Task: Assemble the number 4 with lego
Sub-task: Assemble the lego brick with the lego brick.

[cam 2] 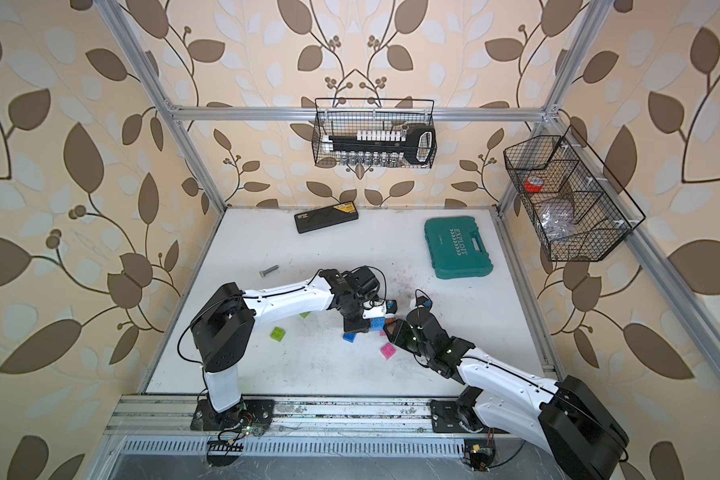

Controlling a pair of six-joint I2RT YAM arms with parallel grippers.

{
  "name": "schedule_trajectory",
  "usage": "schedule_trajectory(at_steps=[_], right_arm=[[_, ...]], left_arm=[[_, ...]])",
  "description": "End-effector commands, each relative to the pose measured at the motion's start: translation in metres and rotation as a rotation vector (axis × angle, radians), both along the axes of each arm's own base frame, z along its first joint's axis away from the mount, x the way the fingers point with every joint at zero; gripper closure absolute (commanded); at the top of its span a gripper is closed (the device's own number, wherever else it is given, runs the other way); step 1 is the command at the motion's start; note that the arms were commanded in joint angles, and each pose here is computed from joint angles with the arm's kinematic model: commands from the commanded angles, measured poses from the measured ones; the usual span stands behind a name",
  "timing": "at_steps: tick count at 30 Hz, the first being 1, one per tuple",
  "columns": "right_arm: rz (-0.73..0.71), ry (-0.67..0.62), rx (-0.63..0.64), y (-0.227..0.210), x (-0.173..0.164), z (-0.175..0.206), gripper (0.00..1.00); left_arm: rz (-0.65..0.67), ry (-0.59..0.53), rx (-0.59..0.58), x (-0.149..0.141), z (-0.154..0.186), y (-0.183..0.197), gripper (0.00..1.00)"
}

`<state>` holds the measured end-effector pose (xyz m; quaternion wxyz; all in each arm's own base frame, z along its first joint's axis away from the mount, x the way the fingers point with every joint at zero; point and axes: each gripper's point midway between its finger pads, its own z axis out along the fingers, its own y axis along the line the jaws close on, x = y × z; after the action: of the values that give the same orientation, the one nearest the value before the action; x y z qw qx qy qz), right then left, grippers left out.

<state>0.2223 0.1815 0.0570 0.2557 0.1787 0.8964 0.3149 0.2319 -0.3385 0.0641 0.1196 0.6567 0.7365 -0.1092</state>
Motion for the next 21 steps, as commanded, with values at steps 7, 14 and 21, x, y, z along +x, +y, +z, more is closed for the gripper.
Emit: schedule_trajectory(at_steps=[7, 14, 21], right_arm=[[-0.047, 0.092, -0.083, -0.012, -0.006, -0.016, 0.57], [-0.049, 0.133, -0.106, -0.012, -0.007, -0.022, 0.58], [-0.064, 0.193, -0.135, -0.016, -0.012, -0.032, 0.62]], left_arm=[[-0.040, 0.005, -0.008, -0.003, 0.010, -0.007, 1.00], [-0.042, 0.021, 0.007, -0.005, 0.004, -0.006, 1.00], [-0.045, 0.004, 0.008, -0.002, 0.007, -0.008, 1.00]])
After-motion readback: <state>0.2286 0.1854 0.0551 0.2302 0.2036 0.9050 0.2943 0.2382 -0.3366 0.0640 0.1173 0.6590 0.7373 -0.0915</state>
